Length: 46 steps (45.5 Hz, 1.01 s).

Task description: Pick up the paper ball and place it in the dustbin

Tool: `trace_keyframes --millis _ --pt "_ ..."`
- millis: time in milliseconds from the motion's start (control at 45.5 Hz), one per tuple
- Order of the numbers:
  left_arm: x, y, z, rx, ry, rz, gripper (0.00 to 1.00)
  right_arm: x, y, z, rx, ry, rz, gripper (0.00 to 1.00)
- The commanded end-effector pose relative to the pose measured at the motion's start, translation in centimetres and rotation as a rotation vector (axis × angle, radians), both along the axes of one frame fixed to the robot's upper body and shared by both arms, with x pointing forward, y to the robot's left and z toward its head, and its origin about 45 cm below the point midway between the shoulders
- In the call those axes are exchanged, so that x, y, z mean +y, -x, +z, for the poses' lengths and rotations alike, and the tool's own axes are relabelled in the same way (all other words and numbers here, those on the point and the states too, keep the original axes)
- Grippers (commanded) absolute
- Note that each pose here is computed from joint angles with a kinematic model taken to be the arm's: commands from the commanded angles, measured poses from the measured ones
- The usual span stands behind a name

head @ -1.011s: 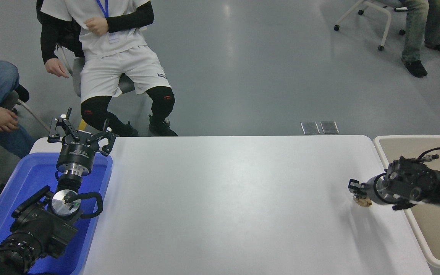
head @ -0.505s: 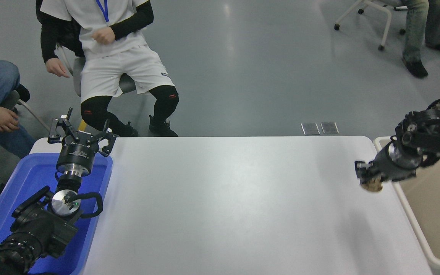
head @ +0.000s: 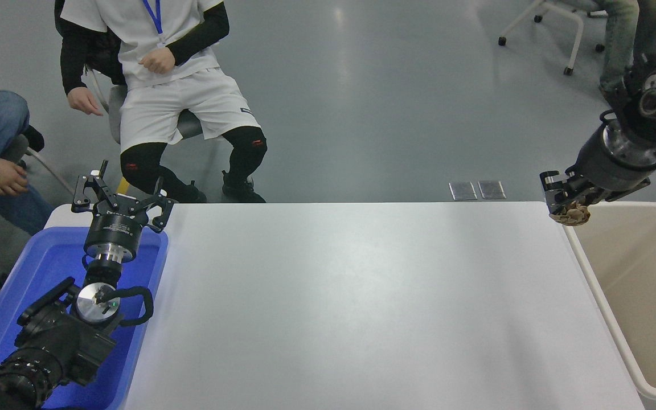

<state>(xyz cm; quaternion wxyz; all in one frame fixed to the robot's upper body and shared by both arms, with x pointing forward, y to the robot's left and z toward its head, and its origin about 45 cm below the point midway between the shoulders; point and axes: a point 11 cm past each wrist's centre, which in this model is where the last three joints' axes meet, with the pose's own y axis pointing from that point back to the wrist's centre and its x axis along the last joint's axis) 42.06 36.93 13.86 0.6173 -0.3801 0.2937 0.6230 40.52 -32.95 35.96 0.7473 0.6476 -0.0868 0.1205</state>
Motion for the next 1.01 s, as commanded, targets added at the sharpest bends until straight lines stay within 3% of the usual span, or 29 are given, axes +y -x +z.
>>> trace_keyframes --millis 0,637,989 --pt "0.0 0.0 0.0 0.0 0.0 0.0 0.99 1.1 0.5 4.3 -0.058 0.025 0.04 0.0" --pt "0.0 0.0 0.0 0.001 0.0 0.001 0.99 1.4 1.2 6.5 -0.089 0.045 0.061 0.0" --pt "0.0 0.0 0.0 0.0 0.0 0.0 0.99 -8.4 1.3 3.4 -0.092 0.024 -0.188 0.0"
